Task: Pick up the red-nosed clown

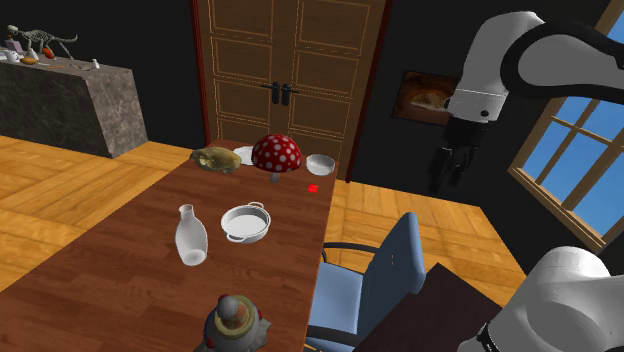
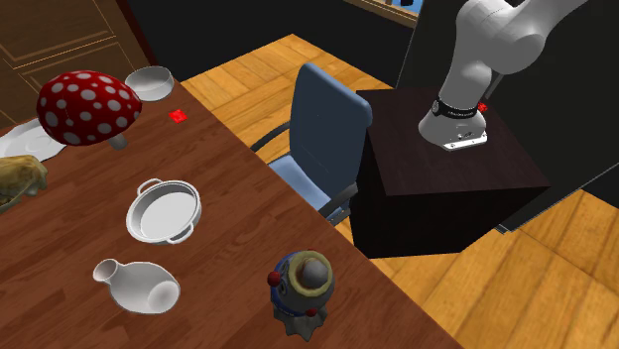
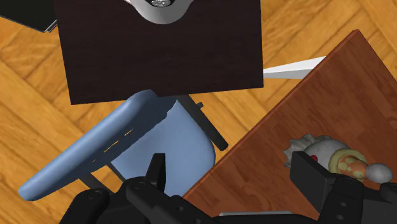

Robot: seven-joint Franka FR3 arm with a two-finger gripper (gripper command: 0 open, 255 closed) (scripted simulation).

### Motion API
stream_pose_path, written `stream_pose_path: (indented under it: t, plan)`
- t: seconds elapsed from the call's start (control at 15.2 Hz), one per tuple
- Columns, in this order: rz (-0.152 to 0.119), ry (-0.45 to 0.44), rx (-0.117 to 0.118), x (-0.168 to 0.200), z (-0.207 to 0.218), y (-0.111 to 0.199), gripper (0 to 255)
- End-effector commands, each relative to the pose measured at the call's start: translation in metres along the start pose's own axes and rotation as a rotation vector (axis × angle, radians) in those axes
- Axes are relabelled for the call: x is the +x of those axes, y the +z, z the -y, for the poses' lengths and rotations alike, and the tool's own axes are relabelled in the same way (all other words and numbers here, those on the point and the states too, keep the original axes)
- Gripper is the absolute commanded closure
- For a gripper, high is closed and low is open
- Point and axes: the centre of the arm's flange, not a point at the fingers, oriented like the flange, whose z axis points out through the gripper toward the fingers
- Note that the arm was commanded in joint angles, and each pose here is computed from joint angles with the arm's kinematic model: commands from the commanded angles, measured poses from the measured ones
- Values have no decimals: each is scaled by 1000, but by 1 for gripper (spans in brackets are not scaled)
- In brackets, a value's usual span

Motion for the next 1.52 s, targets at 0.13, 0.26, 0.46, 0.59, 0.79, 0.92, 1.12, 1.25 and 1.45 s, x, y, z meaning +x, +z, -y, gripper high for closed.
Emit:
stream_pose_path:
  t: [0.13, 0.26, 0.46, 0.59, 0.79, 0.92, 1.12, 1.25, 1.45]
  plan:
    - [-5, 0, -9, 8, 23, 12, 0]
    - [-9, 0, -19, 15, 47, 24, 0]
    - [-16, 0, -33, 27, 81, 43, 0]
    - [-20, 0, -43, 35, 104, 56, 0]
    - [-27, 0, -57, 47, 139, 75, 0]
    - [-32, 0, -66, 55, 161, 88, 0]
    - [-38, -1, -81, 67, 195, 109, 0]
    - [-43, -1, -90, 75, 218, 122, 0]
    - [-50, -1, -104, 87, 251, 143, 0]
